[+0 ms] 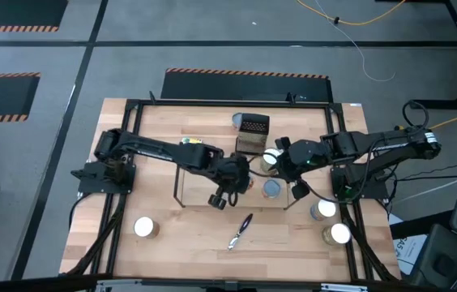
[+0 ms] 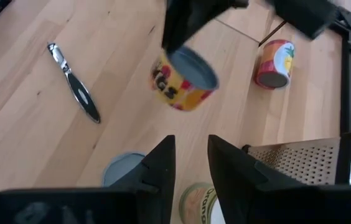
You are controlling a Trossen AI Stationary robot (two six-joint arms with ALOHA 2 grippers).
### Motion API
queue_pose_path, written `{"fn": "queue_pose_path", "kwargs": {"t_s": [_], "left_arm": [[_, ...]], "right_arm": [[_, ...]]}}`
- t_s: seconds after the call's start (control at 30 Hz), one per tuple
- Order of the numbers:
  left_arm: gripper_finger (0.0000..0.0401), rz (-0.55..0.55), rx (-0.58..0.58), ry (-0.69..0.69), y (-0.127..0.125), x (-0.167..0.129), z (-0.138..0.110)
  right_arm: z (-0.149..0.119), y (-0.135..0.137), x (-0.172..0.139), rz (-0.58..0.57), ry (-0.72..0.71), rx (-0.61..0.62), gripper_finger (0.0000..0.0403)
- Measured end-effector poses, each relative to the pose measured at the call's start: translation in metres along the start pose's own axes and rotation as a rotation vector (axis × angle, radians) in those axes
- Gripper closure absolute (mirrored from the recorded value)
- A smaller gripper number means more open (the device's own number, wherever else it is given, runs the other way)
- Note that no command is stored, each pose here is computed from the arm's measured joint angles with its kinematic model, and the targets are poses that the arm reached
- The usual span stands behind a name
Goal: Pick and place cans onto a shelf
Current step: Put the canned pineapple rings on the shelf
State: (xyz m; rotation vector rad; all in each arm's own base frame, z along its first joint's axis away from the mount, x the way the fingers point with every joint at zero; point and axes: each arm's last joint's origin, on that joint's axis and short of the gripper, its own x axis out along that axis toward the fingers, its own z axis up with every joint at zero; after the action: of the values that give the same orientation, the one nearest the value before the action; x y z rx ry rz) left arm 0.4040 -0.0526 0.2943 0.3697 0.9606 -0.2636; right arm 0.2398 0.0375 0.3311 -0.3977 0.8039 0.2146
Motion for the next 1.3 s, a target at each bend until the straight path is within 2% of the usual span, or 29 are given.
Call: {"fn": "queue_pose_path", "kwargs": {"t_s": [0.27, 0.47, 1.07, 1.3], "left_arm": [[0.0401, 0.005, 0.105, 0.118, -0.005, 0.044, -0.007], [0.0401, 0.010, 0.147, 0.170, -0.007, 0.064, -0.011], [0.0399, -0.014, 0.159, 0.182, -0.013, 0.072, -0.012], [0.0399, -0.019, 0.160, 0.194, -0.014, 0.078, -0.014]], "right_arm": [[0.000, 0.000, 0.002, 0.001, 0.006, -0.001, 0.0304], [0.000, 0.000, 0.004, 0.004, 0.017, -0.002, 0.0304], [-0.007, 0.003, 0.003, 0.054, 0.081, -0.004, 0.0304], [-0.023, 0.008, -0.001, 0.105, 0.248, 0.003, 0.0304]]}}
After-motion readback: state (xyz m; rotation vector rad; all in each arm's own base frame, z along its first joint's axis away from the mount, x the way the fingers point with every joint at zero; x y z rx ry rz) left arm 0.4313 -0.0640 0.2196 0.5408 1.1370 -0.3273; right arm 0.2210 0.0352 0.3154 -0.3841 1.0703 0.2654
